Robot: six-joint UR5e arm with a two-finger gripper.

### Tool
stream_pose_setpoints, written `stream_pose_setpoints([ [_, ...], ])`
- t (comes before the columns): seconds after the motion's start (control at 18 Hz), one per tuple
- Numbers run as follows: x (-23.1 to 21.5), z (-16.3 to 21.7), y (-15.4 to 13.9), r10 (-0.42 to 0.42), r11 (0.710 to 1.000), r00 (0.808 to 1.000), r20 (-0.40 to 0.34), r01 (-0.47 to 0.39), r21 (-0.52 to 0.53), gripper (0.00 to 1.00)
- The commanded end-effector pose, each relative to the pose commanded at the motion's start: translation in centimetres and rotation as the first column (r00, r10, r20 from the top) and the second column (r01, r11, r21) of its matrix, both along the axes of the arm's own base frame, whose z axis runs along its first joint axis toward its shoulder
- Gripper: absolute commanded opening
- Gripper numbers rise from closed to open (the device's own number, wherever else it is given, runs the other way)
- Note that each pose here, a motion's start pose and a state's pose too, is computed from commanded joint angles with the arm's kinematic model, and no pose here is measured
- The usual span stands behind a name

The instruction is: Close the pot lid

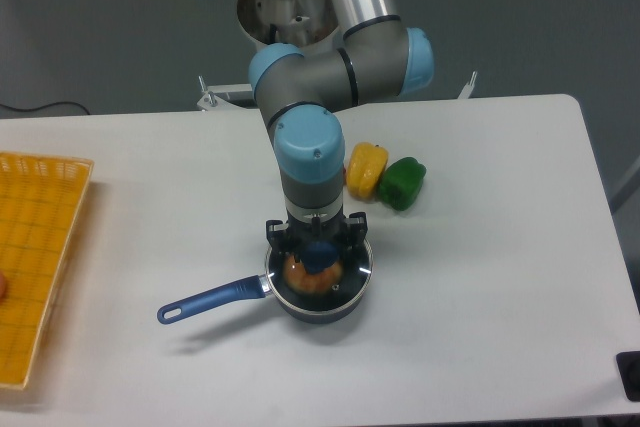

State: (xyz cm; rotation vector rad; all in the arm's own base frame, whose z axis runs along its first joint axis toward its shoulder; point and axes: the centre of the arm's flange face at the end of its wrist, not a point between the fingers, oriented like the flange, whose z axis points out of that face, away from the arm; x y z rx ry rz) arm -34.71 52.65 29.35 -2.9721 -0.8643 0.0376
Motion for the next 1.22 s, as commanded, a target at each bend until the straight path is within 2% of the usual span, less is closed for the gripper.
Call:
stream_pose_setpoints([
  [0.56, -0.03, -0.14, -0.14, 0.001, 1.000, 1.000, -0.006, -0.001, -0.011, 0.62],
  [0.72, -0.01, -0.22, -0.11, -0.002, 1.000, 1.000, -0.011, 0.002, -0.015, 0.69],
  [1.0, -0.08, -0.23, -0.17, -0.002, 1.000, 1.000, -0.010, 0.002, -0.017, 0.72],
  [1.22, -0.02, -0.22, -0.12, -0.004, 1.000, 1.000, -0.012, 0.003, -0.017, 0.84],
])
